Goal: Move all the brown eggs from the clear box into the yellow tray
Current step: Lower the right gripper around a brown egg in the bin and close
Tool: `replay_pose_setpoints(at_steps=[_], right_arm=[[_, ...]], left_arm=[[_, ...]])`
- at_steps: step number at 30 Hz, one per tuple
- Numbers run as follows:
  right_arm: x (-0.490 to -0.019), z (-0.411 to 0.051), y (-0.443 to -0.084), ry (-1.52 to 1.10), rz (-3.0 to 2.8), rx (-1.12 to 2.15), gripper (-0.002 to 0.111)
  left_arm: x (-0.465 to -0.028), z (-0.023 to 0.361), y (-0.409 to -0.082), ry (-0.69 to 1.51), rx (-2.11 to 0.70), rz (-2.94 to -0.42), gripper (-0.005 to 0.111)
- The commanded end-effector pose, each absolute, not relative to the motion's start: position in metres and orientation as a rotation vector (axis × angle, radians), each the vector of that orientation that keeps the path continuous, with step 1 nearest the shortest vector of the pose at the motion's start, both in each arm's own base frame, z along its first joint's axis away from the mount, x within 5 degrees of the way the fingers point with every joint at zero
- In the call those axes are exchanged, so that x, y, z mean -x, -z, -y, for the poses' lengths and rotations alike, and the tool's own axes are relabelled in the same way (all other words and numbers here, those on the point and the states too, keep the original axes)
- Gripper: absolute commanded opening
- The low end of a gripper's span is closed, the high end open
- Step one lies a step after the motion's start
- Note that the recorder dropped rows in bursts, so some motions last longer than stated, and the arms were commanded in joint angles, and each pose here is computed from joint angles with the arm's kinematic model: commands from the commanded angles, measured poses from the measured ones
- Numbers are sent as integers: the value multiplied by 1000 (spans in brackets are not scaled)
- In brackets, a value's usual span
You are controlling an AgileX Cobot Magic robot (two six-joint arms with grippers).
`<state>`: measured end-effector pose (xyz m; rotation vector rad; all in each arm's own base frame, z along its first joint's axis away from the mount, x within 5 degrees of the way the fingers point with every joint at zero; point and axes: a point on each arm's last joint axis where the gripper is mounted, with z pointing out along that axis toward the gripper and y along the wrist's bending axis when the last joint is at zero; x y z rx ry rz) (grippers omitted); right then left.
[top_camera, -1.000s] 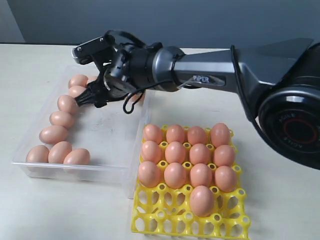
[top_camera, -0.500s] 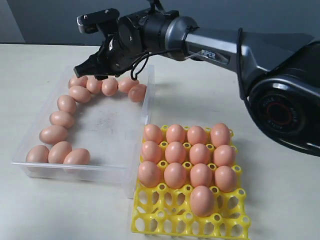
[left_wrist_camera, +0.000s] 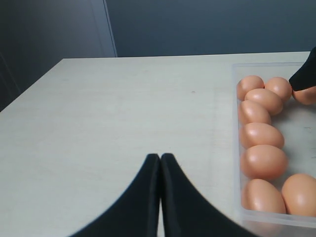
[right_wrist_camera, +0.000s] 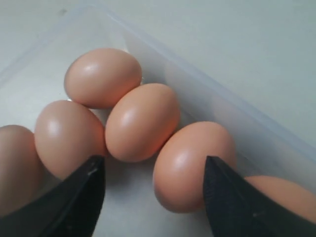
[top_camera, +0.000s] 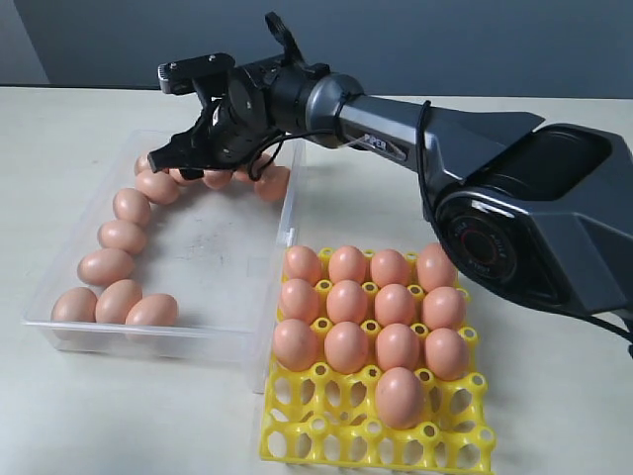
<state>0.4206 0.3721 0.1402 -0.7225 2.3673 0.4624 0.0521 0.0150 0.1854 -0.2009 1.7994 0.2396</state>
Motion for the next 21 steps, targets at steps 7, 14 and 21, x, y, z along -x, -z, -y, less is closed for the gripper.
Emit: replay_pose_setpoints(at_steps=[7, 14, 21], right_arm=[[-425, -366, -137, -403, -2395, 677, 57], [-426, -366, -138, -399, -2379, 679, 57], [-424, -364, -136, -378, -2405, 708, 57]], left_arm=[[-52, -15, -185, -237, 196, -1788, 0], [-52, -15, -185, -237, 196, -1788, 0], [-52, -15, -185, -237, 196, -1788, 0]])
